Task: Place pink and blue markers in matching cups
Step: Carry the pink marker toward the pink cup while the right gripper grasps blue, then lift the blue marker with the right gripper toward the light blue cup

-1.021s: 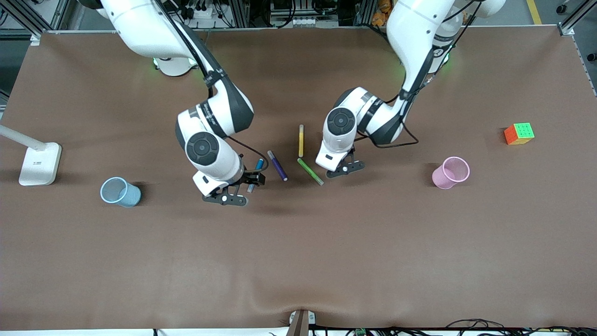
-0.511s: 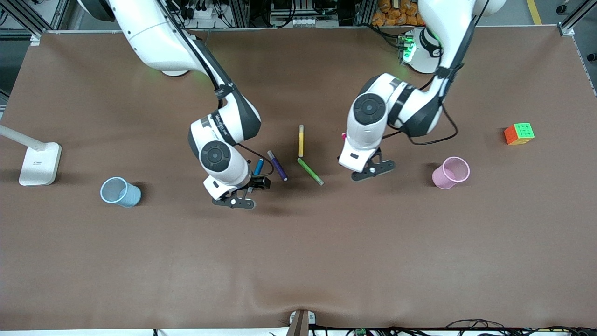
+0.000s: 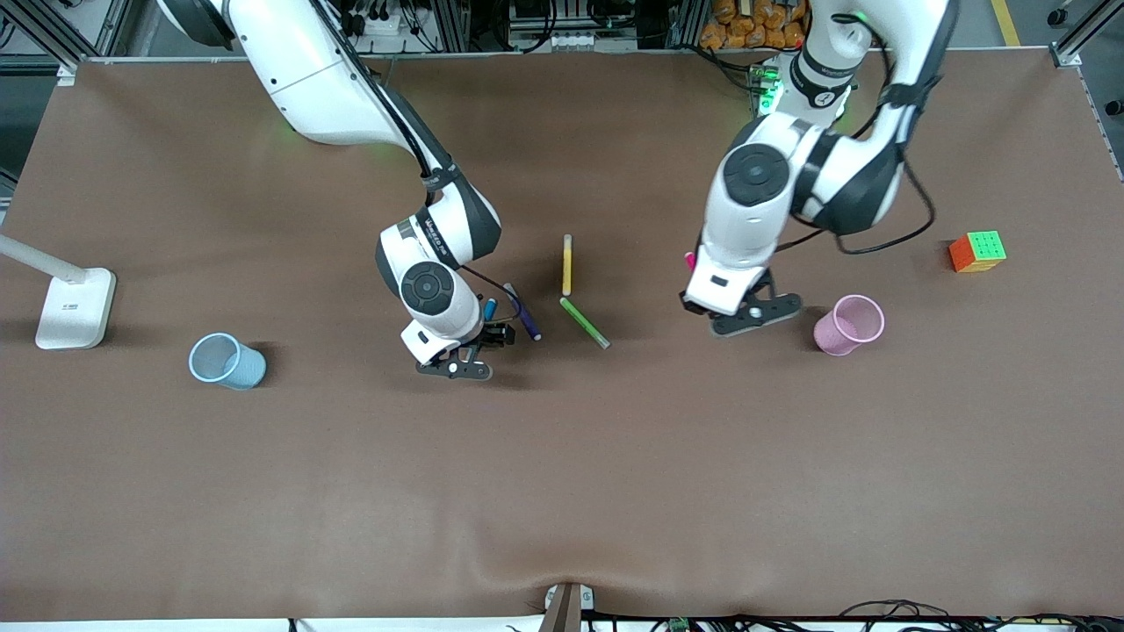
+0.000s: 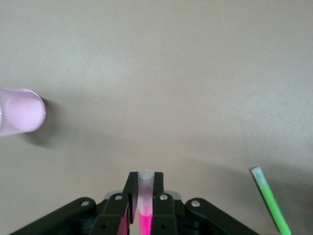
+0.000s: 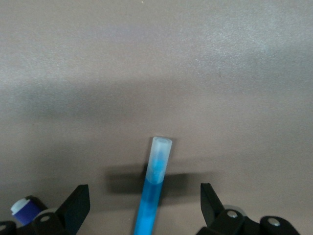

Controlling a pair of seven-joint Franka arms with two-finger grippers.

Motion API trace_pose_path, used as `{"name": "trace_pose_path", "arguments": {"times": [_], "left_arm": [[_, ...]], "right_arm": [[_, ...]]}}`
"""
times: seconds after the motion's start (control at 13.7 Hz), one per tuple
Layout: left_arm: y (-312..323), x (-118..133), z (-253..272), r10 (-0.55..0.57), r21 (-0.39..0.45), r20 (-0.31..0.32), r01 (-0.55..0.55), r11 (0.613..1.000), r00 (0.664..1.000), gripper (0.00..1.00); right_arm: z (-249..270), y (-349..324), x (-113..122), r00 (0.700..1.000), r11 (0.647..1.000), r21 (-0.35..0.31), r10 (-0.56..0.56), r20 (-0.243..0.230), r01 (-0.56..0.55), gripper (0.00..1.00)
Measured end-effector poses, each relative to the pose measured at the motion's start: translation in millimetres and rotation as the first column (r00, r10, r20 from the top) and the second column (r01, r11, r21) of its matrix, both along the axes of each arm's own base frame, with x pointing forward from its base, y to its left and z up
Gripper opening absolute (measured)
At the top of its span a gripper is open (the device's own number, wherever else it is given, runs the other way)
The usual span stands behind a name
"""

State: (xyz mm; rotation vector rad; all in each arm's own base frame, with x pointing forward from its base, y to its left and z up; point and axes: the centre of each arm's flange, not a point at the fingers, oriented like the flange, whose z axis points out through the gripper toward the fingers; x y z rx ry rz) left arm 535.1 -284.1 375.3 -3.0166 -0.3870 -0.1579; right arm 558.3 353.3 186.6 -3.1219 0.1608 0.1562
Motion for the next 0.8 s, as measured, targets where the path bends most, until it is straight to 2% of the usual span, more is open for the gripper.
{"name": "trace_pose_path", "arguments": {"times": [0.29, 0.66, 0.73, 0.8], "left_arm": [[52, 14, 25, -0.052, 0.012, 0.022, 0.052, 0.999, 0.998, 0.16], [90, 25, 40, -0.125, 0.122, 0.067, 0.116, 0.986, 0.990, 0.16], [100, 26, 37, -0.136, 0.131, 0.063, 0.127, 0.983, 0.989, 0.16], [110, 28, 33, -0.152, 0.135, 0.066, 0.142, 0.981, 0.986, 0.16]], "right_arm": [[-3, -1, 3, 1.000, 1.000, 0.002, 0.007, 0.030, -0.007, 1.00], [-11, -3, 2, 0.999, 1.000, -0.015, 0.025, 0.037, -0.024, 1.00], [-11, -3, 1, 0.999, 0.999, -0.022, 0.034, 0.040, -0.033, 0.93], [-11, -3, 2, 0.998, 0.999, -0.026, 0.040, 0.043, -0.039, 0.81]]}}
